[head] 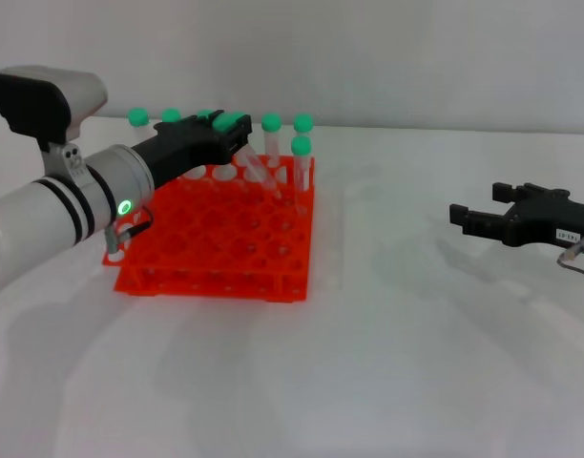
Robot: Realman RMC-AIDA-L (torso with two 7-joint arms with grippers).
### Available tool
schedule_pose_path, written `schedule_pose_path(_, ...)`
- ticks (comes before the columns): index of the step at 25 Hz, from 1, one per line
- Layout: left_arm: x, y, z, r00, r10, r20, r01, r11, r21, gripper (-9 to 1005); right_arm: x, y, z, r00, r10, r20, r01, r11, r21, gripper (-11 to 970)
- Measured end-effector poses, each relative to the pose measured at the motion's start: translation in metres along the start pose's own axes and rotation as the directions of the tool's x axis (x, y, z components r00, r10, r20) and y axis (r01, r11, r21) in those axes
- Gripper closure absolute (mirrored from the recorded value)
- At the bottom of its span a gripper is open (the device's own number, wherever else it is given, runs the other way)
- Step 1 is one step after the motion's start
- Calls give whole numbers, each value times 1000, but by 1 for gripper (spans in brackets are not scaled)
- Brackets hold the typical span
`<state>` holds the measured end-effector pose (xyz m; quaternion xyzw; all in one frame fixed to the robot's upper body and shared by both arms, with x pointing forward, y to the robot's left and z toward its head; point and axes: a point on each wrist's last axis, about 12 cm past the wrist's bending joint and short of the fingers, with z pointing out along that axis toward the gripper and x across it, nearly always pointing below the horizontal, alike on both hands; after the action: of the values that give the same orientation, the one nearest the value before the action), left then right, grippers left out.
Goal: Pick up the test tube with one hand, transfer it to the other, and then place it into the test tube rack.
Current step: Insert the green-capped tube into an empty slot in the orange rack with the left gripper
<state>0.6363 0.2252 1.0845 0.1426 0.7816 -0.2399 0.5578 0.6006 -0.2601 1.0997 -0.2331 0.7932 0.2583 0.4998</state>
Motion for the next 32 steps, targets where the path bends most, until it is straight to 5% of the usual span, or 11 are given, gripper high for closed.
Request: schedule_pose_path(32,-18,-18,21,983,184,13,-185,982,49,561,1,2,4,1000,-9,-10,9,1000,-8,102)
